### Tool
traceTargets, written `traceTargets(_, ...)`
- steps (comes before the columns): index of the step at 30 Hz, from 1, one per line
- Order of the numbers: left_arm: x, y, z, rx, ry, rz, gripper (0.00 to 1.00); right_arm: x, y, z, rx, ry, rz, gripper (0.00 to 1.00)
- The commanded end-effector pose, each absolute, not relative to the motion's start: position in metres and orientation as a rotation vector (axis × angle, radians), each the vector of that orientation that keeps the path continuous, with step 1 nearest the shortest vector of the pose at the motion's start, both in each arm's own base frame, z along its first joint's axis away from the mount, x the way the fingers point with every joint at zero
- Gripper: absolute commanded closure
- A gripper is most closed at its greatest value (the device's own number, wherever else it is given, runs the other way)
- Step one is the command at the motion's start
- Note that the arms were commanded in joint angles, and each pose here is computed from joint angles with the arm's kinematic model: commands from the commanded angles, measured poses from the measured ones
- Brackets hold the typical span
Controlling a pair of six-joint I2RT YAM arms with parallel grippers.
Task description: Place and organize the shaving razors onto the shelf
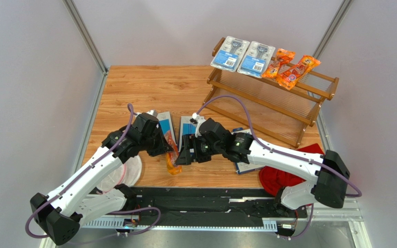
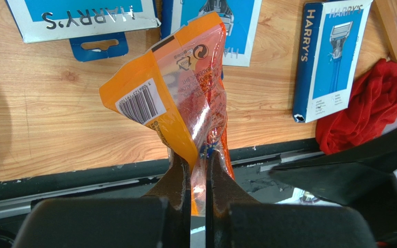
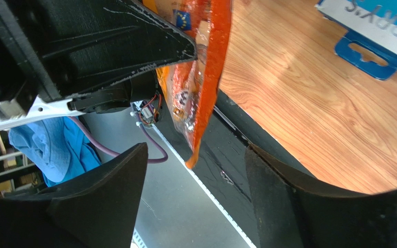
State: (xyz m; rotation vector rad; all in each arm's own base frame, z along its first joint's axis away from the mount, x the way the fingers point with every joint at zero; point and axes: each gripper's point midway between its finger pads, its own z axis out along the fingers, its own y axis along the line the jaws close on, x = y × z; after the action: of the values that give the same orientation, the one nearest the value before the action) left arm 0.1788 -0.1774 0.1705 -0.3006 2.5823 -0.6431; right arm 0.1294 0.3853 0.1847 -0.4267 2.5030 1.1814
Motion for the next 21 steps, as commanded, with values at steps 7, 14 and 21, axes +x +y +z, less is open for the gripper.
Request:
traceTargets(7,0.180,-0.184,0.201,-0.243,2.504,-0.733,1.00,0.132,0.440,0.205,-0.437,2.419,1.333,0.40)
traceTargets(14,0.179,-0.184,0.201,-0.241,2.505,-0.731,1.00,0.130,0.445,0.196,-0.438,2.462,1.309,0.84)
traceTargets(21,0.178,-0.181,0.199,-0.247,2.504,-0.722,1.00,0.130,0.439,0.192,-0.424,2.484,1.276,1.00)
